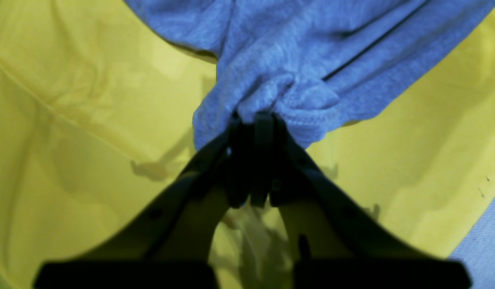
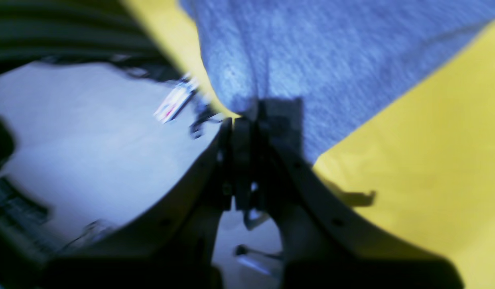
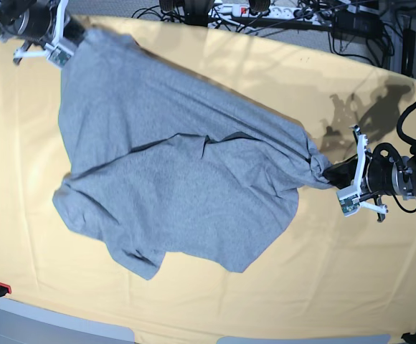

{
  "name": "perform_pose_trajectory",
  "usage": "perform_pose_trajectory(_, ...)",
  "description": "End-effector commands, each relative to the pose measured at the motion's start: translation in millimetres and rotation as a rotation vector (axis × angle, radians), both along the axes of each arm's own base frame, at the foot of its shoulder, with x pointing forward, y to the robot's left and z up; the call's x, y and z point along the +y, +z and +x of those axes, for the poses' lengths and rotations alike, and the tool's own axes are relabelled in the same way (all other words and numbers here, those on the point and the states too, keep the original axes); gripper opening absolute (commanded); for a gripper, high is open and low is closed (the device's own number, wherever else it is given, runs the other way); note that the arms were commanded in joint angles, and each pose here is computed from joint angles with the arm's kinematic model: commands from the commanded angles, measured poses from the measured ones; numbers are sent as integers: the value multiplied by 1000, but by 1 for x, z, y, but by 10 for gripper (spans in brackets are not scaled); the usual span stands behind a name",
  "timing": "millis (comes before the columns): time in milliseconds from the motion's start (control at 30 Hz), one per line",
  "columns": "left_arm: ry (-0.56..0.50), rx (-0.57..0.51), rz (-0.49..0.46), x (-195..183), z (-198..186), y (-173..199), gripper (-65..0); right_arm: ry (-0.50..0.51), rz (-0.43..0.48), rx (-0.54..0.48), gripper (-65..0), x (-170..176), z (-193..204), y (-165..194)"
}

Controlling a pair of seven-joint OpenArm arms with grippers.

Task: Layout the t-shirt on the table in an organized manner, then fold the t-shirt properly
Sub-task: 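Swing the shirt up and lay it flat with both grippers, then open both grippers and release the shirt onto the table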

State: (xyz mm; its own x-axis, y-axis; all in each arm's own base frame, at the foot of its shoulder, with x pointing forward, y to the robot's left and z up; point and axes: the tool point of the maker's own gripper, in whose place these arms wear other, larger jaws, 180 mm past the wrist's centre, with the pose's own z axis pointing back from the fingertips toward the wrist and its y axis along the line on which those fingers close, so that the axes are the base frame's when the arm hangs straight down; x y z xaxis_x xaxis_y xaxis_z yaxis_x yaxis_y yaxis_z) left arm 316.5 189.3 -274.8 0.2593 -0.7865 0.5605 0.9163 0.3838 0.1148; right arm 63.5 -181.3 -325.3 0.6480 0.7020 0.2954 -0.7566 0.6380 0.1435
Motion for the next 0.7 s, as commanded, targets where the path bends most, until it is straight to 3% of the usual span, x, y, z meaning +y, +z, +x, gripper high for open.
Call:
perform_pose_trajectory(0, 6, -32, -15, 2, 6, 15, -650, 19, 1, 21, -650, 0, -8, 3)
perform_pose_trajectory(133, -9, 94, 36, 2, -17, 9, -650, 21, 5, 85, -650, 1, -28, 0)
perform_pose_trajectory(300, -74, 261, 256, 28, -62, 5, -650, 22, -6, 89, -650, -1, -28, -1)
perform_pose_trajectory(533, -73, 383, 173, 38, -101, 39, -650, 25, -106, 78, -650, -19, -27, -5)
perform_pose_trajectory(667, -74, 389, 212, 46, -110, 43, -650, 25, -102, 78, -650, -18, -27, -5)
